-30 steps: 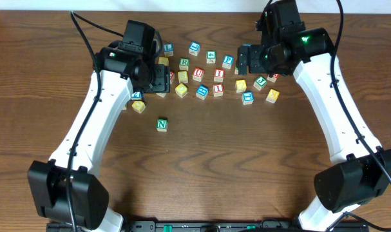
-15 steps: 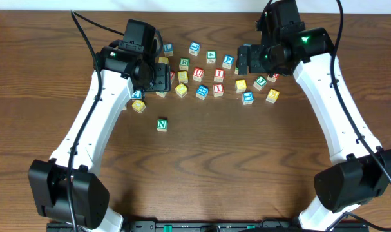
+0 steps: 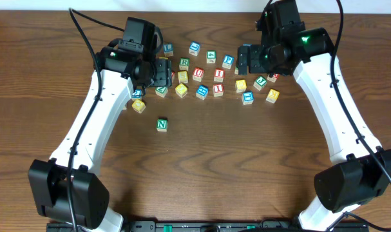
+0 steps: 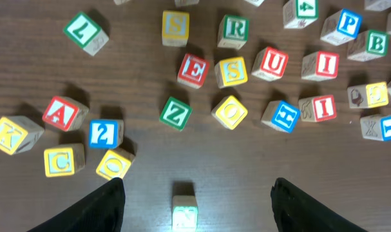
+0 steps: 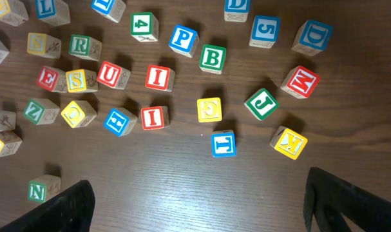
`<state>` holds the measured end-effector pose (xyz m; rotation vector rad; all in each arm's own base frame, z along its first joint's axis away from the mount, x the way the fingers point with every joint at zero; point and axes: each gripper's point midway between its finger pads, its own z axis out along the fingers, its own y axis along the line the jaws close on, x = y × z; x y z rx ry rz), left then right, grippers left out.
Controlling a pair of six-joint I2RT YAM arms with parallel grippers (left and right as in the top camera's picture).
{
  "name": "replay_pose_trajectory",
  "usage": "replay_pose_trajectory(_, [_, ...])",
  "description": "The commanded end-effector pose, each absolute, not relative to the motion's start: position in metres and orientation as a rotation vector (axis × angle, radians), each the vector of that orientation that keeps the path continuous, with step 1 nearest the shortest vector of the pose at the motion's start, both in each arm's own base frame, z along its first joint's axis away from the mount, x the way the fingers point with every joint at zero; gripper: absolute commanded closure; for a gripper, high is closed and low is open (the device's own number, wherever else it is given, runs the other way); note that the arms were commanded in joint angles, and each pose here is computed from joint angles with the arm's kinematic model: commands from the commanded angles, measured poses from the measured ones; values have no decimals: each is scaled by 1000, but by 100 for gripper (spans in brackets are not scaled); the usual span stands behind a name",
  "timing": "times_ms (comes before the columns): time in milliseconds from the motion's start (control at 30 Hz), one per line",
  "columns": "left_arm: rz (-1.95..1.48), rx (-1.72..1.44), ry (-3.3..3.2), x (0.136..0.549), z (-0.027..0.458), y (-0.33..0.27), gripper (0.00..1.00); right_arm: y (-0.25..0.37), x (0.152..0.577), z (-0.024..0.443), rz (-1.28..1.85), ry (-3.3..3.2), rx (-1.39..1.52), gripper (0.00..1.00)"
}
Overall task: Spell out NEURIPS
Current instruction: 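Move the left gripper back over the cluster toward the red E block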
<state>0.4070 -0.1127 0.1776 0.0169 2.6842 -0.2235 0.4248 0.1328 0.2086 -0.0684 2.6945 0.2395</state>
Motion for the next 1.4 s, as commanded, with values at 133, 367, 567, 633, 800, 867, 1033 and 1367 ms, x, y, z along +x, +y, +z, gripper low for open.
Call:
replay_pose_trajectory(133, [-234,24,2640,419,186,-115,28,137,425,220,250,2664,-98,1])
replay_pose_trajectory(367, [-239,24,2621,423,188,-116,28,137,425,220,250,2664,-98,1])
replay_pose_trajectory(567, [-241,25,2611,427,187,-117,28,137,425,220,250,2664,-98,1])
replay_pose_trajectory(633, [-239,25,2621,427,183,-117,28,137,425,220,250,2665,-98,1])
replay_pose_trajectory(800, [-229,26,2659,429,167,-118,28,137,425,220,250,2665,-98,1])
replay_pose_trajectory(867, [-225,28,2671,430,162,-118,28,137,425,220,250,2664,-98,1])
replay_pose_trajectory(1033, [-220,44,2673,430,161,-118,28,137,425,220,250,2664,-98,1])
replay_pose_trajectory(1367, [-220,44,2675,430,160,-118,28,137,425,220,250,2664,-98,1])
